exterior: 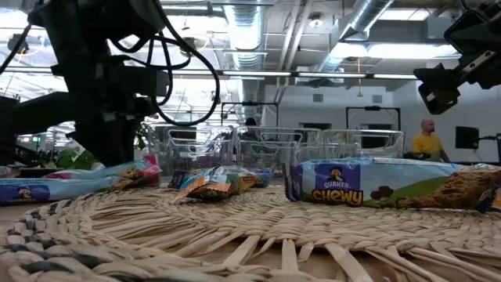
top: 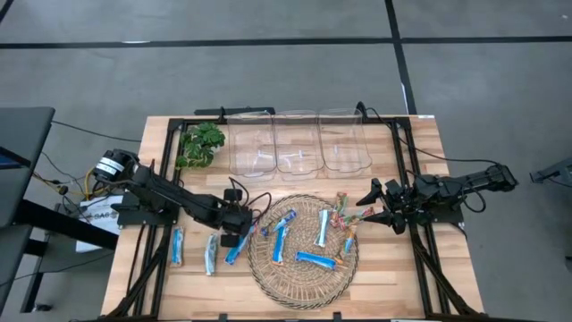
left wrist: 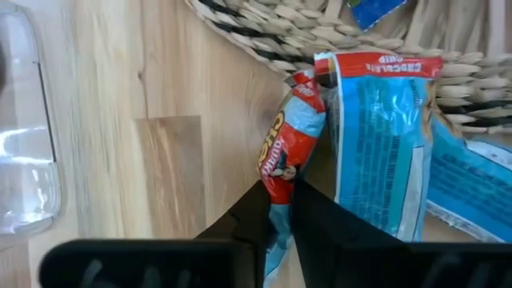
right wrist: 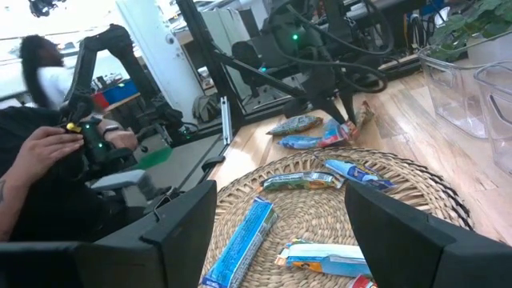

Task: Pick and place Granola Bars by type
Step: Put the red granola bar into the left transparent bin

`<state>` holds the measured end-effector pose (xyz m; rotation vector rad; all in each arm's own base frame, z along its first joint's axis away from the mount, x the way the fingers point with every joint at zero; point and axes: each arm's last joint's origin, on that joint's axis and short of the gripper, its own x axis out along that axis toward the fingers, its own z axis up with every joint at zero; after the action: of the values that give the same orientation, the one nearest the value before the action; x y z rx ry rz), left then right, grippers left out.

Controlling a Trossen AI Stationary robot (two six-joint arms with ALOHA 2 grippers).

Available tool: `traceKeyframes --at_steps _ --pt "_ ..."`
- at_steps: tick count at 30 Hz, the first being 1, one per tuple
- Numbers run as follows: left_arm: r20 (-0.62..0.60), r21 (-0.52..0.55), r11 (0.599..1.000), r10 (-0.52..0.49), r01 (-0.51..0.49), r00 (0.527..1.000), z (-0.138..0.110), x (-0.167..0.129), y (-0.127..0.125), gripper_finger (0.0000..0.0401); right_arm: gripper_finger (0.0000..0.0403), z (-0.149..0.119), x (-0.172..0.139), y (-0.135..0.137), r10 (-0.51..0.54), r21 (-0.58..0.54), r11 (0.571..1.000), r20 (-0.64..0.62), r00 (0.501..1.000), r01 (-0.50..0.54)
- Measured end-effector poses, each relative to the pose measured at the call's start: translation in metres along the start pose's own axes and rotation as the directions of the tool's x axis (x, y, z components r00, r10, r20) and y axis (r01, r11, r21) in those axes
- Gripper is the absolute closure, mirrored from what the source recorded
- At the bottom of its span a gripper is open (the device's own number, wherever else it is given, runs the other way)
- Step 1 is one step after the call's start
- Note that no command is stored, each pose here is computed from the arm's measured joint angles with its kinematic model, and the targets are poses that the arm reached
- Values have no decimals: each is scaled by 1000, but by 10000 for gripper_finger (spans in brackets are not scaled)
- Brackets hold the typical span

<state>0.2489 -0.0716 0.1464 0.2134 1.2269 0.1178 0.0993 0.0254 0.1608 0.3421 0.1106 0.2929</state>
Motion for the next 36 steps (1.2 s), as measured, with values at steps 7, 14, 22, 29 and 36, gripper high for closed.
traceKeyframes --at_steps 7,14,22,29,36 --pt "33 -64 993 103 -100 994 4 2 11 376 132 0 0 0 0 0 1000 0 1000 0" --pt "173 -186 973 168 -136 971 22 5 24 376 132 0 0 0 0 0 1000 0 1000 0" --pt "500 -315 948 210 -50 840 58 -6 36 372 132 0 0 0 0 0 1000 0 1000 0" --pt "754 -335 942 274 -9 598 86 -30 47 370 132 0 0 0 0 0 1000 0 1000 0" --pt "857 -334 942 320 -36 403 97 -51 52 369 132 0 0 0 0 0 1000 1 1000 0"
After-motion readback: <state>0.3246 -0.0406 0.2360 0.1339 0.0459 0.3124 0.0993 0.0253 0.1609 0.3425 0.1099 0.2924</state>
